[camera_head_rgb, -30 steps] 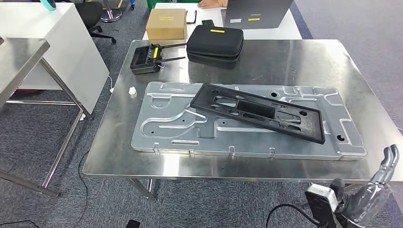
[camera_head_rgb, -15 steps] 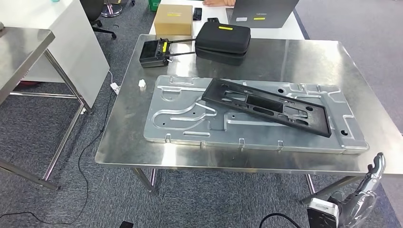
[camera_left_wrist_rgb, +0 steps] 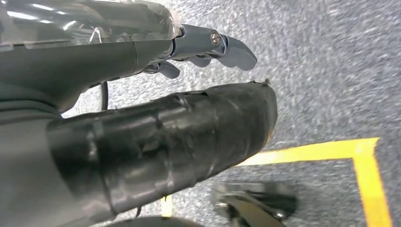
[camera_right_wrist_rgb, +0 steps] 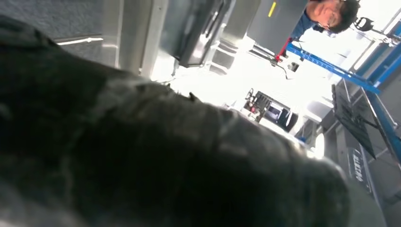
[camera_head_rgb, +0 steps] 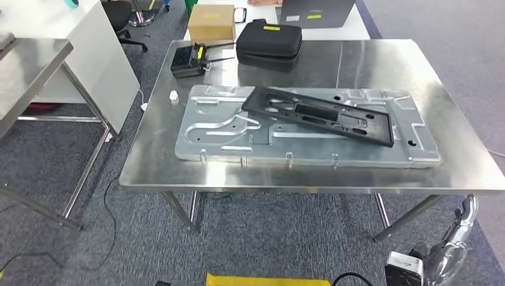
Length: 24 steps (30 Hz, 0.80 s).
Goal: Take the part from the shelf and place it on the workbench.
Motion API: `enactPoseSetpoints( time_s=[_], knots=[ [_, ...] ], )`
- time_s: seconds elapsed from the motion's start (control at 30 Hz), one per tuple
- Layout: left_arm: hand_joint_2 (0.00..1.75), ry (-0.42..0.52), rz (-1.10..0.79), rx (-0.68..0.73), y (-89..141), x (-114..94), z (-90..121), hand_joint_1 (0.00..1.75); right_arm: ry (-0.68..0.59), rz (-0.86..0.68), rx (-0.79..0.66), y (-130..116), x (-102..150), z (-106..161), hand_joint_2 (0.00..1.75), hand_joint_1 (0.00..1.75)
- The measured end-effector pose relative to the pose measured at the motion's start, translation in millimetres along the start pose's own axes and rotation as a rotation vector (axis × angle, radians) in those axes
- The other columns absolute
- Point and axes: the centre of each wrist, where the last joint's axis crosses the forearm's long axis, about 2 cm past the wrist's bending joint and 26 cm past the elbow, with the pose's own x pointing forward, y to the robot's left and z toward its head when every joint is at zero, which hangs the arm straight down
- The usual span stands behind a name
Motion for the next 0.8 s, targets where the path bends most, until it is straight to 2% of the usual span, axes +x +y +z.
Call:
enactPoseSetpoints(
  time_s=[0.8],
  knots=[
    [0.00, -0.001, 0.007, -0.009, 0.4, -0.1, -0.2, 0.00, 0.043, -0.004, -0.001, 1.9, -4.1, 5.6, 0.00, 0.00]
  ],
)
